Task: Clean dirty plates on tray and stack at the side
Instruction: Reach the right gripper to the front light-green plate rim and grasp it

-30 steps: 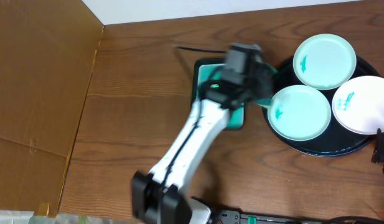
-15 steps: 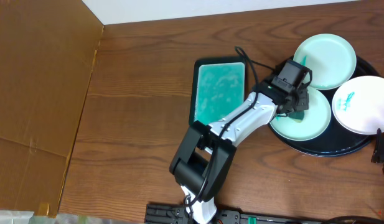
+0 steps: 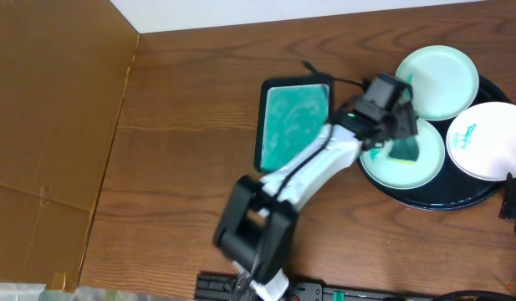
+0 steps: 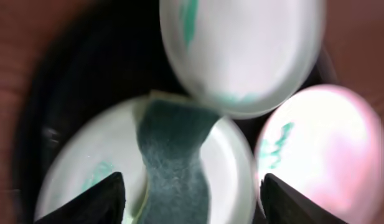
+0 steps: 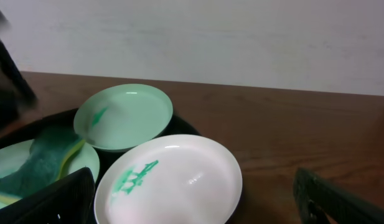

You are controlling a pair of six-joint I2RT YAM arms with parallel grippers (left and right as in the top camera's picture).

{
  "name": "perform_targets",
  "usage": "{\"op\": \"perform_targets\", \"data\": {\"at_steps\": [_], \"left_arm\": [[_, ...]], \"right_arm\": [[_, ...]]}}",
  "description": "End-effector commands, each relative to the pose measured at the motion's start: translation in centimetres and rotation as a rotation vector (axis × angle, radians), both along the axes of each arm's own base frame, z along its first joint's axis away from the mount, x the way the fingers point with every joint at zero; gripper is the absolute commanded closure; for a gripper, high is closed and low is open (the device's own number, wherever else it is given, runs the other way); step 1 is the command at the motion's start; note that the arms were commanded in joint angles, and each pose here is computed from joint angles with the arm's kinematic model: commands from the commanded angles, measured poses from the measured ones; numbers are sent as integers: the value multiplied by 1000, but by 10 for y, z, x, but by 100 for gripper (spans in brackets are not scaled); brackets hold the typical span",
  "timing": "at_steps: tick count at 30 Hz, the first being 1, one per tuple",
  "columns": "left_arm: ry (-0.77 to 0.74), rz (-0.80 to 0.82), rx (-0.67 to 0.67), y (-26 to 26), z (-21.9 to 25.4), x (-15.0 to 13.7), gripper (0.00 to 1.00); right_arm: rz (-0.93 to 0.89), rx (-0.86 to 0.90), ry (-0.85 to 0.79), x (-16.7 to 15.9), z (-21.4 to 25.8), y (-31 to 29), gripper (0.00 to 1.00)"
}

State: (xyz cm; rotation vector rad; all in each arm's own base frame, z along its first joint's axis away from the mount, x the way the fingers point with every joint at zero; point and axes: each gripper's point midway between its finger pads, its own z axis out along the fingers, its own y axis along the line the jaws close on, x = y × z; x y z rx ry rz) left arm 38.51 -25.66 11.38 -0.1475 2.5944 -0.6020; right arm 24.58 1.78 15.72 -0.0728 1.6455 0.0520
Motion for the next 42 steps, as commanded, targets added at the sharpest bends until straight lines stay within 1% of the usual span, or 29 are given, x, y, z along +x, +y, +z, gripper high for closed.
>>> {"op": "perform_targets", "data": {"at_steps": [1, 4, 6, 8, 9, 11, 12, 14, 16, 18, 21, 22, 24, 25, 27, 29, 32, 33, 36, 37, 38, 42], "left_arm": [[-114, 50, -40, 27, 59, 6, 29], [-172, 42, -21, 46, 82, 6, 29], [-199, 34, 2, 59, 92, 5, 29], [-200, 40, 19, 70, 94, 4, 29], [-189, 50, 26, 75, 93, 4, 29], [-171, 58, 35, 80, 89, 3, 29], [-160, 59, 40, 81, 86, 1, 29], [-151, 58, 43, 82, 85, 0, 29], [-150, 58, 44, 82, 85, 0, 29], [-150, 58, 44, 82, 85, 0, 29], [-147, 53, 43, 80, 84, -1, 29], [-144, 47, 43, 78, 82, -2, 29], [-133, 35, 47, 73, 77, -3, 29], [-126, 27, 50, 70, 74, -4, 29], [-108, 5, 58, 62, 66, -6, 30], [-85, -18, 69, 52, 55, -9, 30], [-63, -84, 95, 35, 36, -13, 30], [-55, -106, 101, 29, 29, -14, 30], [-17, -146, 122, 13, 5, -19, 30], [-8, -157, 127, 7, -4, -19, 30], [-1, -167, 131, 1, -13, -18, 30], [20, -189, 143, -13, -46, -14, 30]], "right_arm": [[-12, -10, -12, 0, 2, -1, 1], [3, -3, -84, 1, 20, 1, 1], [36, 7, -181, -1, 44, 7, 1], [121, 8, -341, -11, 82, 21, 1], [193, -5, -451, -22, 106, 33, 1], [246, -20, -593, -40, 138, 41, 1], [252, -25, -641, -47, 152, 41, 1], [244, -62, -646, -50, 170, 41, 1], [232, -122, -578, -43, 184, 41, 1], [215, -155, -475, -32, 193, 39, 1], [210, -171, -220, -4, 205, 35, 1], [238, -172, -104, 10, 207, 38, 1], [331, -202, 33, 29, 207, 51, 1], [373, -210, 76, 38, 206, 57, 1], [469, -165, 161, 57, 205, 72, 1], [558, -75, 234, 70, 200, 87, 1], [679, 24, 299, 85, 188, 107, 1], [705, 53, 318, 90, 182, 111, 1], [688, 156, 424, 112, 155, 113, 1], [679, 176, 458, 117, 146, 113, 12], [661, 190, 492, 122, 136, 111, 20], [540, 184, 603, 136, 100, 96, 21]]}}
